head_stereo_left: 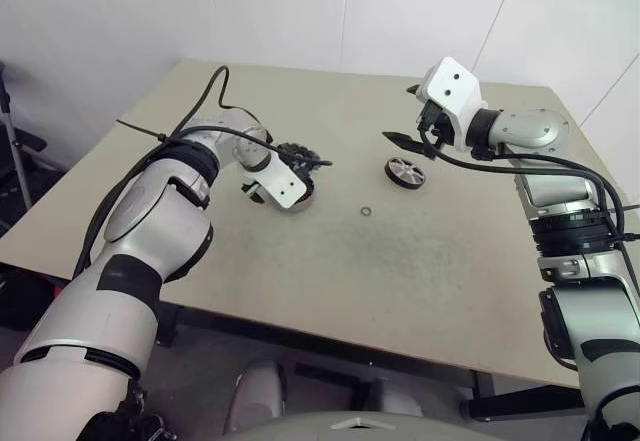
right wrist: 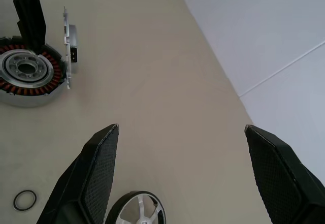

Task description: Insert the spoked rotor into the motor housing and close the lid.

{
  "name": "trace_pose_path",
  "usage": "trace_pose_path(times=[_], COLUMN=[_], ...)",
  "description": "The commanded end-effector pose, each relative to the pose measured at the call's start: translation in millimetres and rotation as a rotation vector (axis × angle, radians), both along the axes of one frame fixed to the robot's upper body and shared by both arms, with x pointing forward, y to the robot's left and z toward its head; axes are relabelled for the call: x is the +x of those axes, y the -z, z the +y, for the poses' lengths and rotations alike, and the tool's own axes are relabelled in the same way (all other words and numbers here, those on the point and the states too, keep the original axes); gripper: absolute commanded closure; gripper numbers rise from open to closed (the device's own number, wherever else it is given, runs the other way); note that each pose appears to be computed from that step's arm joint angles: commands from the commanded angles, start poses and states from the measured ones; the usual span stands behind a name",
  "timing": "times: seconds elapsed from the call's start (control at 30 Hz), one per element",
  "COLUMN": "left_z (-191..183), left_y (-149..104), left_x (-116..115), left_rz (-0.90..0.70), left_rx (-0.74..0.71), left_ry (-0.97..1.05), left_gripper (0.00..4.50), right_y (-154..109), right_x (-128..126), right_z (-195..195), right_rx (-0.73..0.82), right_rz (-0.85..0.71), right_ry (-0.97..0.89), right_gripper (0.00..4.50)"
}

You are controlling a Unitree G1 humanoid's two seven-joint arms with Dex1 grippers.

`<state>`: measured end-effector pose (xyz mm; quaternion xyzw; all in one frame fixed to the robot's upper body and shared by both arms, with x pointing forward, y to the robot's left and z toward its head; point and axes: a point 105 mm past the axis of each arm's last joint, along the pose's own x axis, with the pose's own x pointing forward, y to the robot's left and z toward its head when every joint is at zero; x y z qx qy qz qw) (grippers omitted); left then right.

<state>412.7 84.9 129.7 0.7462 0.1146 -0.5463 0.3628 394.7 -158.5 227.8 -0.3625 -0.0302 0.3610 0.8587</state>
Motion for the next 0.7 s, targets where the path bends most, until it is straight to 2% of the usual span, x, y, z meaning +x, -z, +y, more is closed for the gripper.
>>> trace_pose_path(times=[0.03,0.23,0.7], left_z=[-4,-6,-3], left_y=[-13,1,17], left_x=[4,-2,-4], left_rz=[-0.043,-0.003,0.018], left_rx=[0.02,0.067,0.099], left_ry=[0.014,0.038,0.028], left_gripper=[0.14,0.14,0.14], right_y=[-19,-19,-18], right_x=[-5,-6,-6], right_z=[4,3,4], right_rx=[-0.002,0.002,0.01], right_rz=[-0.08,-0.082,-0.081], right_ry=[-0.018,-0.012,-0.002], right_gripper=[0.02,0.02,0.02])
